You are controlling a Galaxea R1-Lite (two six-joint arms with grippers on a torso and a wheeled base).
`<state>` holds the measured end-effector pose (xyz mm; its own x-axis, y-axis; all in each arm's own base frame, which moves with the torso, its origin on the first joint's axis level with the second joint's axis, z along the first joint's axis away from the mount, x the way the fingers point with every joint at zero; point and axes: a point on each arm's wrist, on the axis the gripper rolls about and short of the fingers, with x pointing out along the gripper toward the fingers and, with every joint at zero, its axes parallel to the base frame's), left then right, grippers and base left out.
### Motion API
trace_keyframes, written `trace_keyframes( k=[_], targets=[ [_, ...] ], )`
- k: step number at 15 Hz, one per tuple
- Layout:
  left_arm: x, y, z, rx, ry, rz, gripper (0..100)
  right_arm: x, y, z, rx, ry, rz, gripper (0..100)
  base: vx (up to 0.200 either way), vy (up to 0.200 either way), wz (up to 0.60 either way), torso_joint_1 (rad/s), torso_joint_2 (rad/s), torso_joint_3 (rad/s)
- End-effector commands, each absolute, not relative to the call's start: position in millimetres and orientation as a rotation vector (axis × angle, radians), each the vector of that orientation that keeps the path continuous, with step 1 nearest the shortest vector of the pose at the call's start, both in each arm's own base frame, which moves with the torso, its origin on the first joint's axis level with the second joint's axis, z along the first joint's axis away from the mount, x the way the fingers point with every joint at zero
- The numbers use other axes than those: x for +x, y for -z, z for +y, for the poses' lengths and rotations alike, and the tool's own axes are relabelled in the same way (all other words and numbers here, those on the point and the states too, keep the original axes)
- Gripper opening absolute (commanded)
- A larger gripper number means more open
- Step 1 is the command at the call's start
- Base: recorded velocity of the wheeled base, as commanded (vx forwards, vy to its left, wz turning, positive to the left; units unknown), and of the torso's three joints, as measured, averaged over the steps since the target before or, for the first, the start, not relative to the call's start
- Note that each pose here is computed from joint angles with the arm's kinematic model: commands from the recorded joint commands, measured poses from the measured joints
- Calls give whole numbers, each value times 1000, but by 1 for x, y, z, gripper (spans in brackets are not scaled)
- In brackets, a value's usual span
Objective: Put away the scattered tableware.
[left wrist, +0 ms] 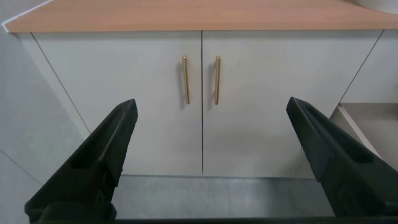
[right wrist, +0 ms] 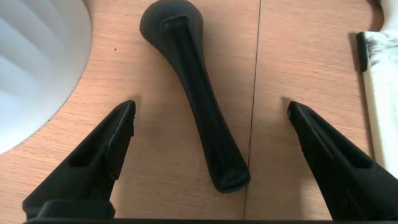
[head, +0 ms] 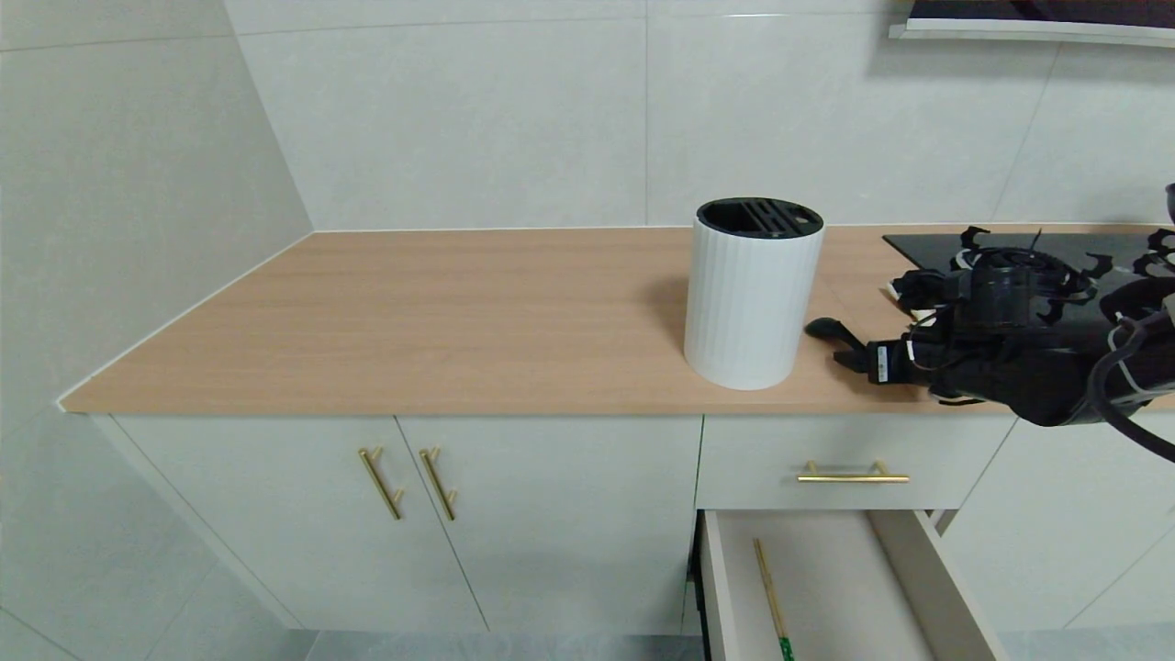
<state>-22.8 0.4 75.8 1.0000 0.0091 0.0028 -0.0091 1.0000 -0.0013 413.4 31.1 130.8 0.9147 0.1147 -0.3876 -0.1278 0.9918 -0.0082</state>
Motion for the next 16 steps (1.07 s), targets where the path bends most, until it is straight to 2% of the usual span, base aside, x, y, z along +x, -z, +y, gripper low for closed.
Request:
trace_keyframes(
  k=[1, 10, 16],
  targets=[
    [-23, -76, 0, -2, -9, -2, 100, 413, -131, 32, -32, -128, 396, 0, 0, 0, 0, 0, 0, 0],
    [-23, -76, 0, -2, -11, -3, 100, 410, -137, 33, -33, -128, 385, 0, 0, 0, 0, 0, 0, 0],
    [-23, -76, 0, -2, -9, -2, 100, 384, -163, 31, -28, -127, 352, 0, 0, 0, 0, 0, 0, 0]
  ],
)
